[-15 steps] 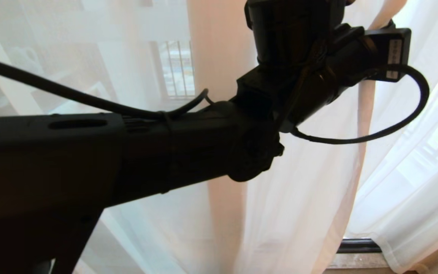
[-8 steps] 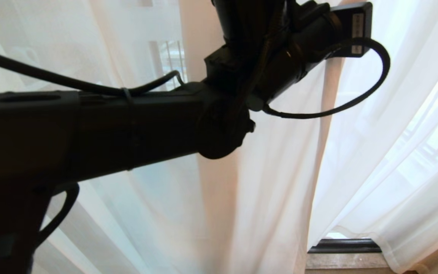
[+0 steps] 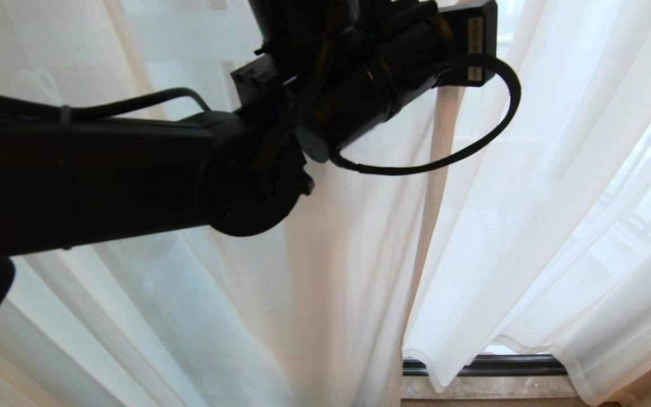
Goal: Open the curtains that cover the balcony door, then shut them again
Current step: Close the inner curtains on both sides
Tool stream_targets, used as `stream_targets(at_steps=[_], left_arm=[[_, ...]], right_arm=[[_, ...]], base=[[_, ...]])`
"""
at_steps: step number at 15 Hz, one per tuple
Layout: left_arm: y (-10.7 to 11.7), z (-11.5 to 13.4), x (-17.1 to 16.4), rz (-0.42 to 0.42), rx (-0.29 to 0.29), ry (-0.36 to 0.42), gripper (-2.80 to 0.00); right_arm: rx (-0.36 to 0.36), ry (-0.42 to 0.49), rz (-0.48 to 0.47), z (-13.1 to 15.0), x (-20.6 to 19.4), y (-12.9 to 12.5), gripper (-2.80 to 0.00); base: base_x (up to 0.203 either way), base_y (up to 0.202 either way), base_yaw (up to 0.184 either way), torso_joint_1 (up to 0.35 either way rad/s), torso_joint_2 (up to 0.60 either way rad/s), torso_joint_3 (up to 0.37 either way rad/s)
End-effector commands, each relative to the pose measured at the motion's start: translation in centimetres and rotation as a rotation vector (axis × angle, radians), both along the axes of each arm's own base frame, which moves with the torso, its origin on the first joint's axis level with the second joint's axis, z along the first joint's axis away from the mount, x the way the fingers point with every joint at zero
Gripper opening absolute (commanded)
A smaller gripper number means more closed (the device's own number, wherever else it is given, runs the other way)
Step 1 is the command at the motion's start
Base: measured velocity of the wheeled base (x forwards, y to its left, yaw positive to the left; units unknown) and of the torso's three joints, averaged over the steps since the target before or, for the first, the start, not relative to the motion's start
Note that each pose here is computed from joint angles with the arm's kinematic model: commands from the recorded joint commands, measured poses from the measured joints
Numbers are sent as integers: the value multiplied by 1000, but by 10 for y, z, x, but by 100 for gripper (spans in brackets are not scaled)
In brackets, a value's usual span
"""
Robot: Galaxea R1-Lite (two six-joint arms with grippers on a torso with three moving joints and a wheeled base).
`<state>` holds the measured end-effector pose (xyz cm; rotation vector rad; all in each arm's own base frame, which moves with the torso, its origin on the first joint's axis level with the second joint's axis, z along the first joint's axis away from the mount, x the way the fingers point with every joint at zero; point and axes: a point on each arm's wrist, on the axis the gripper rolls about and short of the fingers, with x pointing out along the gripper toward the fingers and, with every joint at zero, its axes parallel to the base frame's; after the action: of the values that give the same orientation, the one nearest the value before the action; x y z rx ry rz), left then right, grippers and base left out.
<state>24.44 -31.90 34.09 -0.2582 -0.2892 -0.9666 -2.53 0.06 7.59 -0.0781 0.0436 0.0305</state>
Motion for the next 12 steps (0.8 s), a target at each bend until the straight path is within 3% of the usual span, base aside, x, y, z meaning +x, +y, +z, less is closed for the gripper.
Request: stream_targets(at_steps=[1, 4, 5, 12], left_arm=[[23, 13, -17, 25, -16, -2, -280], [34, 15, -11, 66, -8, -16, -271], [35, 14, -10, 73, 2, -22, 0], [47, 19, -20, 79, -9, -22, 0]], right_arm=[[-1, 2, -1, 0, 0, 0, -280], [-1, 3, 0, 0, 0, 0, -280], [-1, 2, 0, 0, 0, 0, -280], [-1, 0, 0, 0, 0, 0, -280]], base=[[0, 0, 0, 0, 0, 0], [0, 0, 0, 0, 0, 0], [0, 0, 0, 0, 0, 0], [0, 0, 0, 0, 0, 0]])
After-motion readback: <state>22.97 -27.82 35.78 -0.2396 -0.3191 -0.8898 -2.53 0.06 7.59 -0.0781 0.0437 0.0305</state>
